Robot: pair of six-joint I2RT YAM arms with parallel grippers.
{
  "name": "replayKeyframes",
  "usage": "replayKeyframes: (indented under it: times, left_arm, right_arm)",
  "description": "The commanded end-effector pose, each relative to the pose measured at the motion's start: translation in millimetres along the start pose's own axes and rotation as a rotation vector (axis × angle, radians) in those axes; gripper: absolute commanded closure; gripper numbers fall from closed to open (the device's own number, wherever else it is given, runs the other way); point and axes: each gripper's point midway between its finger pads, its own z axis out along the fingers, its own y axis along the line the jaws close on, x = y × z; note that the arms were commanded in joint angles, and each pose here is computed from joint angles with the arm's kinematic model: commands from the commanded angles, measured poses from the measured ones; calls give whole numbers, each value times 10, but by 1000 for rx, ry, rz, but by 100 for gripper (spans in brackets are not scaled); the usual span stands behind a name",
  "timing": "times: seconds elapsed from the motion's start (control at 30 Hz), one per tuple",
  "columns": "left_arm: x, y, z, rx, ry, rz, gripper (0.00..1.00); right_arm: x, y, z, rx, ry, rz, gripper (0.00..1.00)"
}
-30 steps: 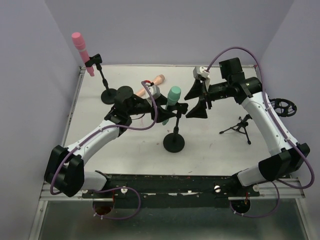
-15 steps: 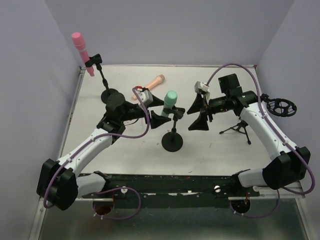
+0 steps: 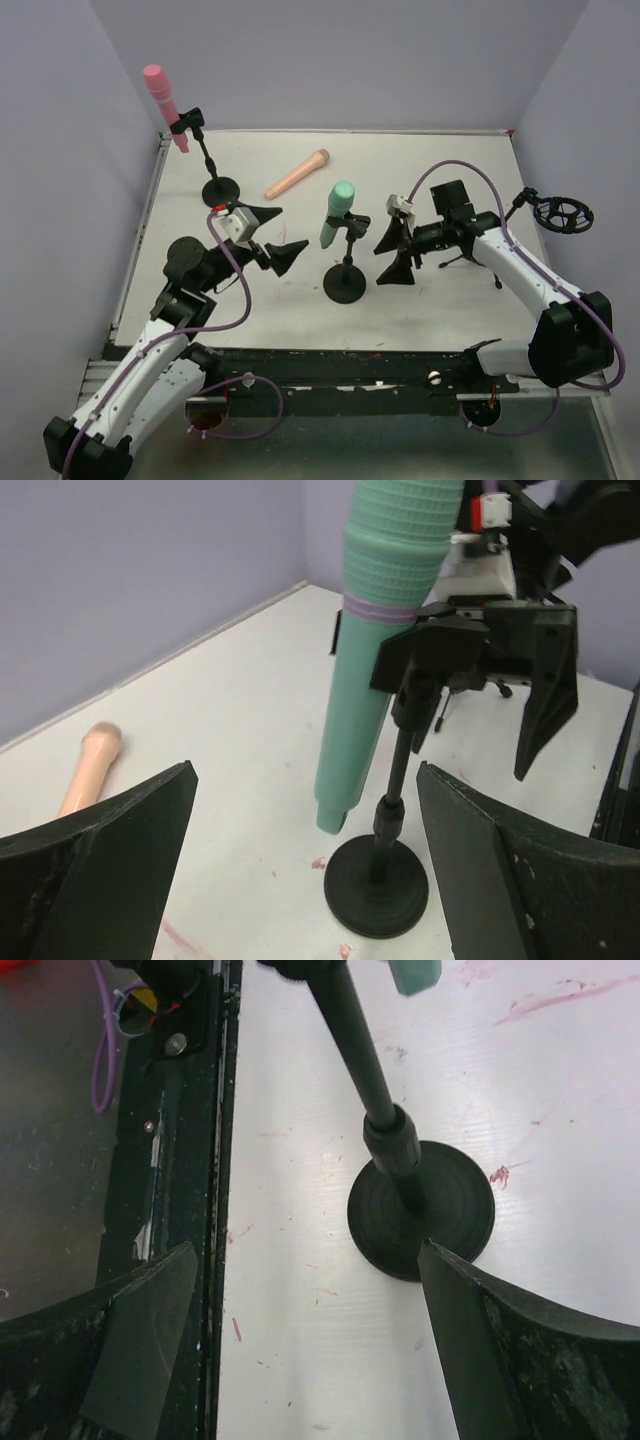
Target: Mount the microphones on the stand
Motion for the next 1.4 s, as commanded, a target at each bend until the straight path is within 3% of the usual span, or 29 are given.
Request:
replayKeyframes:
  times: [0.0, 0.13, 0.3, 0.43, 0.57, 0.7, 0.97, 1.37]
  left_arm:
    - [99, 224, -412, -287, -9, -180, 1]
    - [142, 66, -626, -299, -26, -287, 1]
    - [436, -261, -742, -206, 60, -309, 7]
    - [602, -528, -713, -118, 85, -240, 14]
    - [867, -728, -517, -73, 163, -135, 14]
    - [923, -881, -246, -56, 136, -39, 12]
    - [941, -830, 198, -145, 28, -40, 13]
    - [1062, -715, 561, -236, 36, 28, 18]
  right_arm:
    - [111, -39, 25, 58, -36, -67, 0]
    - [311, -151, 5, 157, -1, -110, 0]
    - [392, -383, -47, 253, 59, -105, 0]
    - [386, -366, -41, 242, 60, -108, 0]
    - [399, -362, -47, 245, 65, -114, 0]
    - [410, -374, -63, 257, 71, -121, 0]
    - [395, -363, -72, 257, 71, -127, 0]
    - [385, -354, -75, 253, 72, -129, 0]
